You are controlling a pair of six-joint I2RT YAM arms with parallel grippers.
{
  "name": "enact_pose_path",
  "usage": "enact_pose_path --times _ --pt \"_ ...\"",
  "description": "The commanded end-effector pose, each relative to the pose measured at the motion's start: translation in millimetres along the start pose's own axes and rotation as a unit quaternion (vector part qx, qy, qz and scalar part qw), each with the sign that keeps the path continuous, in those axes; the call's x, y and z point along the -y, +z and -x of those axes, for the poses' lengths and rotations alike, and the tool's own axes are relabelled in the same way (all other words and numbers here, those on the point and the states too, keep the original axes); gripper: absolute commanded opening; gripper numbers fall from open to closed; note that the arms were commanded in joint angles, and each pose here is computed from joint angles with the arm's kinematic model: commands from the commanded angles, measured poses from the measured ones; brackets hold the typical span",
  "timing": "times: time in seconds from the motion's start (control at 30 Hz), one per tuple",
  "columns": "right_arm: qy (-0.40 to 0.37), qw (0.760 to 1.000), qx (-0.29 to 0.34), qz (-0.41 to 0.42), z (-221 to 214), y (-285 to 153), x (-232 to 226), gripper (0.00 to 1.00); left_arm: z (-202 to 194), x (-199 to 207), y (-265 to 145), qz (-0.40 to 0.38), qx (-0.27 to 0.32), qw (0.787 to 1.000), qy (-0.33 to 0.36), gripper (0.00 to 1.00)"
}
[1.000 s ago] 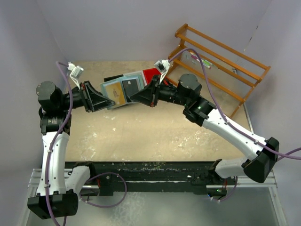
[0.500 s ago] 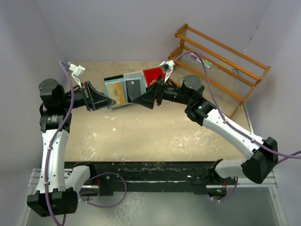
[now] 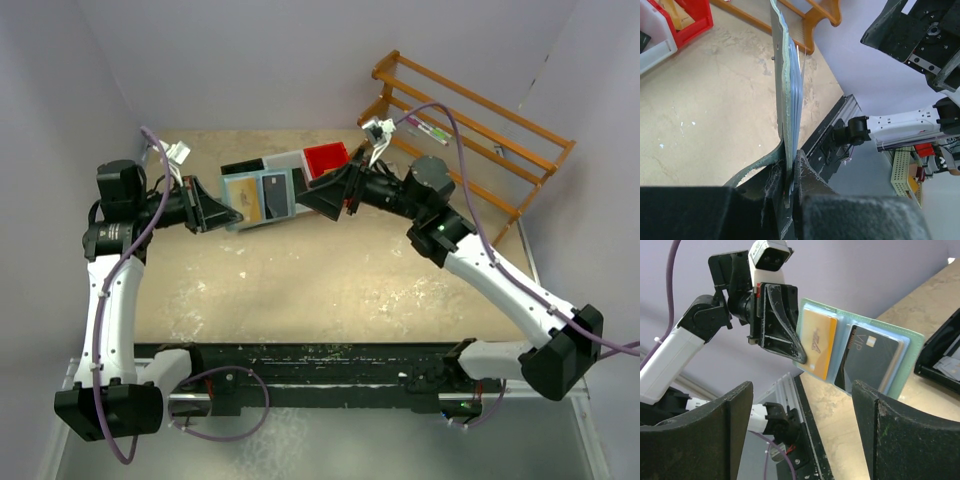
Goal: Take the credit cards out of the card holder
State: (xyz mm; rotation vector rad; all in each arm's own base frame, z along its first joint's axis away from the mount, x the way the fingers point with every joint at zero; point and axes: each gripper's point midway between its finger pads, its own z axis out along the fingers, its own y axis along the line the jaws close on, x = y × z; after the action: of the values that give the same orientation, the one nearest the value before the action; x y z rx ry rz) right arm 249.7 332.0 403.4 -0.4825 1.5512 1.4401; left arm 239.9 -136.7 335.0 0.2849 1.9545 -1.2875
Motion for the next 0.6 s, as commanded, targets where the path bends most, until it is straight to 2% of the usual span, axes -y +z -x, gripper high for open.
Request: enact_pose_path --times 0.0,0.1,0.2,0.43,0.57 --pt "0.004 0.998 -0.011 0.065 0 17 -28 0.78 7 11 -4 -0.01 0.005 0.999 0.048 0.03" --pt "0.026 0.994 -0.044 0.096 -22 32 -32 0.71 4 23 -4 -0.052 -0.007 0.998 0.039 0.04" --pt "0.043 0.99 -0.064 0.121 -36 40 -33 0.68 -1 38 -7 -0.101 -0.023 0.994 0.039 0.06" --pt "0.058 0.985 -0.078 0.145 -46 47 -32 0.61 -7 47 -10 -0.138 -0.039 0.989 0.019 0.06" --pt "0.059 0.983 -0.081 0.153 -45 50 -33 0.59 -8 54 -13 -0.159 -0.048 0.986 0.01 0.06"
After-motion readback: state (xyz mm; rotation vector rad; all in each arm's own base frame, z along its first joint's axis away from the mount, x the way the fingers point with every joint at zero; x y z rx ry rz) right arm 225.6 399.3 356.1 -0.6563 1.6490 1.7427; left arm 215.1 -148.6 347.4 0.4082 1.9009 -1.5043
